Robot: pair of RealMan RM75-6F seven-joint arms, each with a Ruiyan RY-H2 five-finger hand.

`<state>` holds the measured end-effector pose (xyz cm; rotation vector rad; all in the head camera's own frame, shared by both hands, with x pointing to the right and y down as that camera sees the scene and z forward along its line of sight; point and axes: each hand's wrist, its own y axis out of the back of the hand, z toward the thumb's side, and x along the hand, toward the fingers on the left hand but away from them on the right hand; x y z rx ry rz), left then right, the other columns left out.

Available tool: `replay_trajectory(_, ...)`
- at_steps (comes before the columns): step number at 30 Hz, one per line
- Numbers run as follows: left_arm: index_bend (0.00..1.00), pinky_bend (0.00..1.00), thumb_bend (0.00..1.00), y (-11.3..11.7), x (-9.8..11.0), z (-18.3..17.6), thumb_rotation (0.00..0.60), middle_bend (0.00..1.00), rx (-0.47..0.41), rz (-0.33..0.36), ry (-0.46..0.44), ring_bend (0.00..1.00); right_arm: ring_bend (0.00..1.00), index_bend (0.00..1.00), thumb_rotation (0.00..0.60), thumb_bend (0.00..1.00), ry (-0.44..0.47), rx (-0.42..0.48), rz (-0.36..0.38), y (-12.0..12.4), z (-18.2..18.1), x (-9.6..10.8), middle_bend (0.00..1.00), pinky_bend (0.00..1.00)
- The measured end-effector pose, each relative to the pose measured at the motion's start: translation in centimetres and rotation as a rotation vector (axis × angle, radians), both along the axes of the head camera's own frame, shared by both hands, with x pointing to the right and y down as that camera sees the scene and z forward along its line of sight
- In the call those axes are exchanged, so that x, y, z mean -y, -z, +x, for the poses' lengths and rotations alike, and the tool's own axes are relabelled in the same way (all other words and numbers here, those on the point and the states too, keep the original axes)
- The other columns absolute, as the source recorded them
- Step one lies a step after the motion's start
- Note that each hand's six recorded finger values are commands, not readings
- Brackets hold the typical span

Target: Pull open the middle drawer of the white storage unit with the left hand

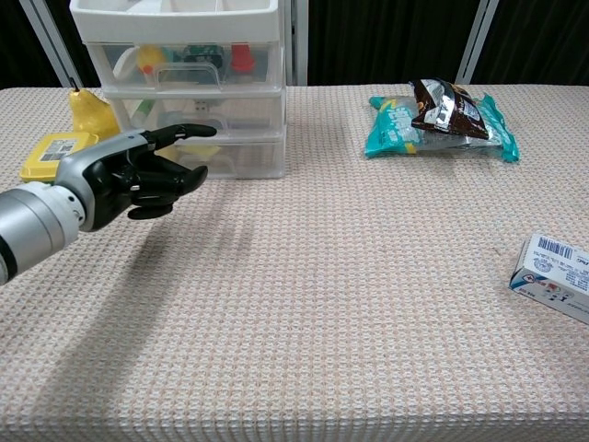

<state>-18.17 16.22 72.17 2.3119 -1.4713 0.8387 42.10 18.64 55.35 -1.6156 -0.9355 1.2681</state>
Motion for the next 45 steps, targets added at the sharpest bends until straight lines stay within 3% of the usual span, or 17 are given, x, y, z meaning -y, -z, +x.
replay_trajectory(6, 0.11, 1.00, 0.49, -1.2, 0.4, 0.3, 0.600, 0.89, -0.060, -0.036, 0.100, 1.00, 0.00, 0.00, 0.600, 0.28, -0.005, -0.002, 0.000, 0.0, 0.1, -0.1, 0.00, 0.00)
replay_trajectory(25, 0.14, 1.00, 0.49, -2.5, 1.8, 1.7, 0.600, 0.89, -0.128, -0.043, 0.183, 1.00, 0.00, 0.00, 0.600, 0.28, -0.022, -0.018, -0.001, 0.3, 0.5, -0.3, 0.00, 0.00)
replay_trajectory(31, 0.22, 1.00, 0.49, -2.9, 2.3, 1.9, 0.600, 0.89, -0.172, -0.066, 0.224, 1.00, 0.00, 0.00, 0.600, 0.28, -0.028, -0.023, -0.001, 0.3, 0.8, -0.4, 0.00, 0.00)
replay_trajectory(38, 0.37, 1.00, 0.50, -3.3, 2.8, 1.6, 0.600, 0.89, -0.189, -0.078, 0.274, 1.00, 0.00, 0.00, 0.600, 0.28, -0.030, -0.023, -0.001, 0.4, 0.7, -0.4, 0.00, 0.00)
replay_trajectory(45, 0.43, 1.00, 0.50, -3.2, 2.2, 1.2, 0.600, 0.89, -0.190, -0.079, 0.286, 1.00, 0.00, 0.00, 0.600, 0.28, -0.025, -0.021, -0.004, 0.3, 0.6, -0.5, 0.00, 0.00)
